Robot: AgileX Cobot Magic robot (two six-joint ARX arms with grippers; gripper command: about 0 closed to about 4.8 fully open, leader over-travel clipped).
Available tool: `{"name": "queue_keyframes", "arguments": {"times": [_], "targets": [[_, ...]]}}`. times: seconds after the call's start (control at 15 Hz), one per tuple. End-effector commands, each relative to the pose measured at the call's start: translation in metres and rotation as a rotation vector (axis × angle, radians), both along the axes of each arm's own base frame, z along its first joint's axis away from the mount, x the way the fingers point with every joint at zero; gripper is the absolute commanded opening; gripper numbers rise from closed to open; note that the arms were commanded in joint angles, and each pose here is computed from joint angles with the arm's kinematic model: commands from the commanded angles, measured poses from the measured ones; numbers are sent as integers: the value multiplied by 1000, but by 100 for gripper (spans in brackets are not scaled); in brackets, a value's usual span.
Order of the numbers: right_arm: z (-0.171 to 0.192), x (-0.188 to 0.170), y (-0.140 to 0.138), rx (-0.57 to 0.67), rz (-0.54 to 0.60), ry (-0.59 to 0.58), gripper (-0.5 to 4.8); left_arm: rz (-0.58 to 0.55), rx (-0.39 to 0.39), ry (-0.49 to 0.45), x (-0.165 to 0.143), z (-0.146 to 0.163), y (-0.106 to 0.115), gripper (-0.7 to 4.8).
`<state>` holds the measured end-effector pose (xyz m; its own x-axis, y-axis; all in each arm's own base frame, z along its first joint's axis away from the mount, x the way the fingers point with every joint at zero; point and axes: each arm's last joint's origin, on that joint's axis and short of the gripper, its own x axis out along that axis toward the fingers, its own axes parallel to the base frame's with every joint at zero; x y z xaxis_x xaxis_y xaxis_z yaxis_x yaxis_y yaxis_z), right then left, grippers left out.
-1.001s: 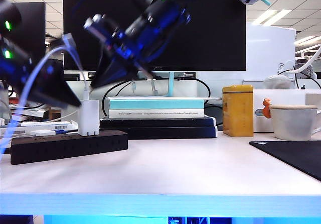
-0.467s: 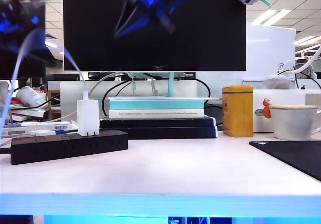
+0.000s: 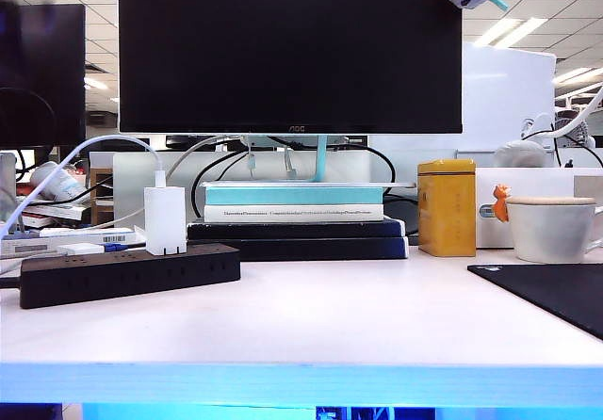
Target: Plug the white charger into the left socket.
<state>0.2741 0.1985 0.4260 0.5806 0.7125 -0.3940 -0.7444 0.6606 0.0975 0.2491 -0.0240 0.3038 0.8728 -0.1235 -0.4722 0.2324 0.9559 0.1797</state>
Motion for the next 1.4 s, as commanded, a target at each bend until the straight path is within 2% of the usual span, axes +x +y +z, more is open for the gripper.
{"name": "queue_keyframes", "arguments": {"times": [0.07, 0.2, 0.33, 0.47, 0.6, 0.67, 0.8, 0.93, 1.0, 1.13, 1.2, 1.27, 1.4], "targets": [[37, -38, -30, -15, -89, -127, -2, -6, -250, -160, -42, 42, 1, -6], [57, -67, -51, 8, -128, -183, -2, -21, -335, -277, -83, 66, 4, -6], [72, -93, -71, 28, -166, -231, -2, -42, -329, -405, -124, 83, 8, -6], [83, -119, -89, 43, -192, -288, -2, -63, -281, -520, -175, 90, 13, -6], [81, -135, -101, 70, -216, -312, -2, -66, -272, -524, -208, 83, 16, -6], [67, -142, -106, 82, -220, -302, -2, -60, -269, -472, -235, 69, 18, -6], [36, -144, -108, 97, -228, -282, -2, -59, -268, -472, -253, 57, 20, -6], [-12, -145, -109, 117, -264, -249, -1, -72, -271, -455, -252, 31, 19, -6], [-50, -144, -109, 111, -295, -252, -1, -103, -291, -425, -240, 8, 17, -6], [-100, -142, -110, 101, -342, -256, -1, -95, -325, -455, -218, -13, 15, -6], [-138, -139, -110, 82, -434, -197, -1, -120, -284, -490, -197, -34, 13, -6], [-166, -137, -110, 61, -478, -175, -1, -136, -305, -471, -182, -57, 11, -6], [-199, -138, -111, 62, -472, -165, -1, -105, -365, -407, -171, -81, 10, -6]]}}
